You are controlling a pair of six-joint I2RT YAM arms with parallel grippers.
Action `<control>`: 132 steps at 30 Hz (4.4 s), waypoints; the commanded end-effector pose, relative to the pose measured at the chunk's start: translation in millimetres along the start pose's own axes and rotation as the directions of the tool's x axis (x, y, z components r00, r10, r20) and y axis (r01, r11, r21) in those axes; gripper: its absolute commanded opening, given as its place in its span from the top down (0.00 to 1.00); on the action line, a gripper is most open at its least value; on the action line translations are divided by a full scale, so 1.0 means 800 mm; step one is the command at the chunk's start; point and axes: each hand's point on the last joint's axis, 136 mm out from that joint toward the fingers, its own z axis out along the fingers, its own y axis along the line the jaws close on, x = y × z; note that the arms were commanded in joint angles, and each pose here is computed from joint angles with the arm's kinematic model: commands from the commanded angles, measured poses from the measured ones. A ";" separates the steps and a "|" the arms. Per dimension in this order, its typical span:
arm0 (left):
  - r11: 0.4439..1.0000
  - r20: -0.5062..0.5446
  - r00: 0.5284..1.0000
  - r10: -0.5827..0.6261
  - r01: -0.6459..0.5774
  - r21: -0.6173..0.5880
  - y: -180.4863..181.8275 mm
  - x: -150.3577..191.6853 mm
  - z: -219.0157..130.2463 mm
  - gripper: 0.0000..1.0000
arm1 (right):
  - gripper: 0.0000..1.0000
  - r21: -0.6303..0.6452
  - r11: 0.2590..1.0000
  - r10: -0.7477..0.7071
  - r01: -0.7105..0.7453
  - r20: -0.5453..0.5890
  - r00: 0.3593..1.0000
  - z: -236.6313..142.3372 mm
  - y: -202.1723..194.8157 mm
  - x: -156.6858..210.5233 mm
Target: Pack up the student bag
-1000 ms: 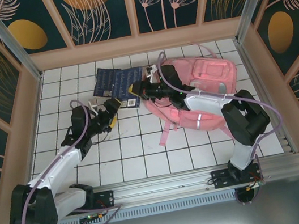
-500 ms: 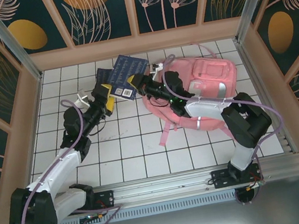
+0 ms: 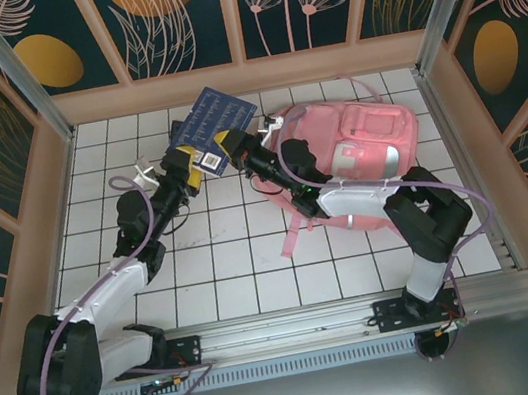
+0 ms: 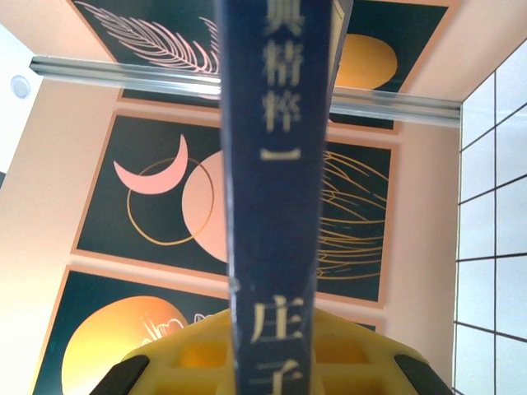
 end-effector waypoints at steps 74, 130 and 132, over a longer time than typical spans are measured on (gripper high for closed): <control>0.714 -0.188 0.809 0.557 -0.582 -0.389 0.003 -0.032 -0.003 1.00 | 0.62 0.759 0.560 -0.403 0.331 -0.100 0.910 -0.115 -0.110 -0.178; 0.718 -0.301 0.787 0.538 -0.615 -0.324 0.034 -0.032 0.008 1.00 | 1.00 0.529 0.614 -0.318 0.586 -0.514 0.797 -0.091 -0.103 -0.173; 0.721 -0.309 0.783 0.540 -0.620 -0.310 0.029 -0.029 0.009 1.00 | 1.00 0.483 0.616 -0.335 0.622 -0.554 0.762 -0.105 -0.078 -0.163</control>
